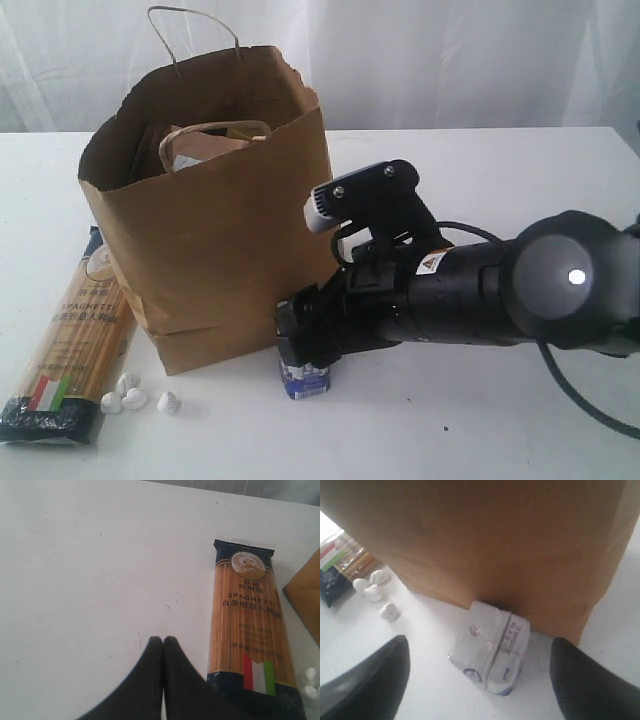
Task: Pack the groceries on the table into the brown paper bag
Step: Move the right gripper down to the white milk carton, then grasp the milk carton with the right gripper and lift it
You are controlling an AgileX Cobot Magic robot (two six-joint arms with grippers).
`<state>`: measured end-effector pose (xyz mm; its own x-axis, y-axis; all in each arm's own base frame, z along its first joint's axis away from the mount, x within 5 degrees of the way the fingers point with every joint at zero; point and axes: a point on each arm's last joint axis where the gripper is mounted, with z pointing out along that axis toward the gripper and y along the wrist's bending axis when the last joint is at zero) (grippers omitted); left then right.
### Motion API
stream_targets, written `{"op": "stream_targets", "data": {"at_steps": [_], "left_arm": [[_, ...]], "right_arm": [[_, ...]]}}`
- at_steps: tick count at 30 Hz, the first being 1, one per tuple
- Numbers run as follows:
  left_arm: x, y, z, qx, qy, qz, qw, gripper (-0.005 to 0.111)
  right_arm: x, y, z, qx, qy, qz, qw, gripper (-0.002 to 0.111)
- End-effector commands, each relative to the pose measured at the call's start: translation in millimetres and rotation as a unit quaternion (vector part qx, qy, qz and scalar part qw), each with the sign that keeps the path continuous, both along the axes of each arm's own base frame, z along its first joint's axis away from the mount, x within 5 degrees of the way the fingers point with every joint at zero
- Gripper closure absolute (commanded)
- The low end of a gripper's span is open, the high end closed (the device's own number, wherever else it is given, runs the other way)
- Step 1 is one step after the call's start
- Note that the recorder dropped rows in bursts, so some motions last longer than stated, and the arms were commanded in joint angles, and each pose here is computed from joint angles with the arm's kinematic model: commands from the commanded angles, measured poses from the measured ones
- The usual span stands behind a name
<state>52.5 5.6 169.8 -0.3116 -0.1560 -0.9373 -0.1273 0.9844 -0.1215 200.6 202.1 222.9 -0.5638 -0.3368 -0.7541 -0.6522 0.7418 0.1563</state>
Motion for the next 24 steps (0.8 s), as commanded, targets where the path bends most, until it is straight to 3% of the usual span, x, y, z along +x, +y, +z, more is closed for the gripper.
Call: {"op": "stream_targets", "data": {"at_steps": [1, 19, 24], "left_arm": [[-0.2, 0.1, -0.8, 0.001, -0.001, 0.001, 1.000, 0.107], [-0.2, 0.1, -0.8, 0.001, -0.001, 0.001, 1.000, 0.107], [-0.2, 0.1, -0.8, 0.001, -0.001, 0.001, 1.000, 0.107]], "right_arm": [[14.4, 13.6, -11.0, -0.028, -0.010, 0.019, 0.999, 0.036], [30.3, 32.4, -42.7, -0.062, 0.035, 0.032, 0.997, 0.037], [29.9, 32.4, -42.9, -0.062, 0.038, 0.033, 0.997, 0.049]]}}
